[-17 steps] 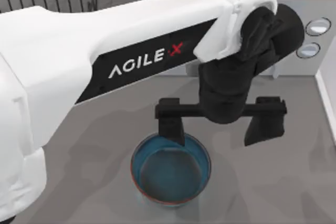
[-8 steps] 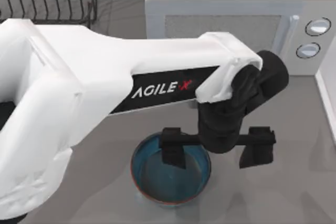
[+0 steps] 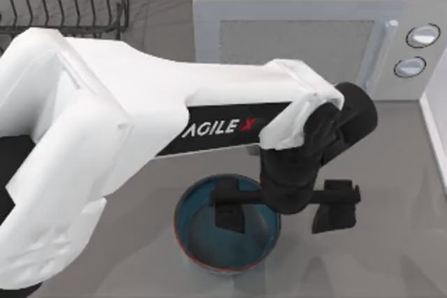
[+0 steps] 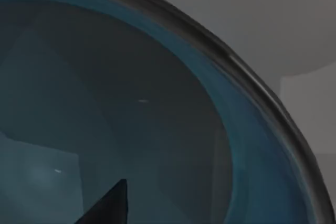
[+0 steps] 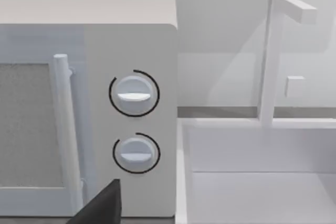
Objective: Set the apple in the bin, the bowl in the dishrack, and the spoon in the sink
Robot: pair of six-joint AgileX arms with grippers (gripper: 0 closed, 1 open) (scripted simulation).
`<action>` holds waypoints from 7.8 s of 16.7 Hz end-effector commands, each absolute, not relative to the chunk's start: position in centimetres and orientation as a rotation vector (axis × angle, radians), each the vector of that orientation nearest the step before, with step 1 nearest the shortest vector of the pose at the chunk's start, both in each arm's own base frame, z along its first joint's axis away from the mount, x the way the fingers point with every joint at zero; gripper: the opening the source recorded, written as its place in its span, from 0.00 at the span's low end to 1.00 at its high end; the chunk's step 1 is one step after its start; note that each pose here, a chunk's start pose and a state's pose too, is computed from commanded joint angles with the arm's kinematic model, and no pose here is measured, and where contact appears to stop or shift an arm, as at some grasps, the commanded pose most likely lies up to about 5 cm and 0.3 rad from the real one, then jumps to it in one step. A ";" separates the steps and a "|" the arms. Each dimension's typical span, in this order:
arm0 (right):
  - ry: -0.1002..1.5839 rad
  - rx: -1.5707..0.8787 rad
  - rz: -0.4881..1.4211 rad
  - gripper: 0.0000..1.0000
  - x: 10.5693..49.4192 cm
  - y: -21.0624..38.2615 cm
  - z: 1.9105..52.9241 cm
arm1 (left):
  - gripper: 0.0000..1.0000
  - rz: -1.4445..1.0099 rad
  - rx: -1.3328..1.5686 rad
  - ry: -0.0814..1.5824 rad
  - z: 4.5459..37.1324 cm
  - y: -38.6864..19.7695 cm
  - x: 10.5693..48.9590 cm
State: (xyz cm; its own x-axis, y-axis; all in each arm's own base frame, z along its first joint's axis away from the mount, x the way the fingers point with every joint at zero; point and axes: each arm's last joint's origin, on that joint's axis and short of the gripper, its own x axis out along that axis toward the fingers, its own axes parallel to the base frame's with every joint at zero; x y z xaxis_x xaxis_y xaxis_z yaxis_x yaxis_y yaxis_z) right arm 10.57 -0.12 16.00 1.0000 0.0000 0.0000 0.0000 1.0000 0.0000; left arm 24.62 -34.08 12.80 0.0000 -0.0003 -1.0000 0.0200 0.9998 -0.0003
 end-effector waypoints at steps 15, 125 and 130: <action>0.000 0.000 0.000 1.00 10.6 -0.1 16.0 | 0.00 -0.016 0.015 1.571 12.8 -34.1 24.6; 0.000 0.000 0.000 1.00 10.6 -0.1 16.0 | 1.00 0.043 -0.005 -0.047 27.3 2.2 28.1; 0.000 0.000 0.000 1.00 10.6 -0.1 16.0 | 1.00 -0.011 0.000 -0.063 27.5 0.7 21.2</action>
State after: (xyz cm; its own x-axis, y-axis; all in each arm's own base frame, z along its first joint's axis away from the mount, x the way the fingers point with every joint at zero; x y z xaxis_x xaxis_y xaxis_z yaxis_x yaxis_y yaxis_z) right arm 10.57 -0.12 16.00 1.0000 0.0000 0.0000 0.0000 1.0000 0.0000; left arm 21.18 0.65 27.48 0.9979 -0.0109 0.0631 0.0109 0.9999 0.0004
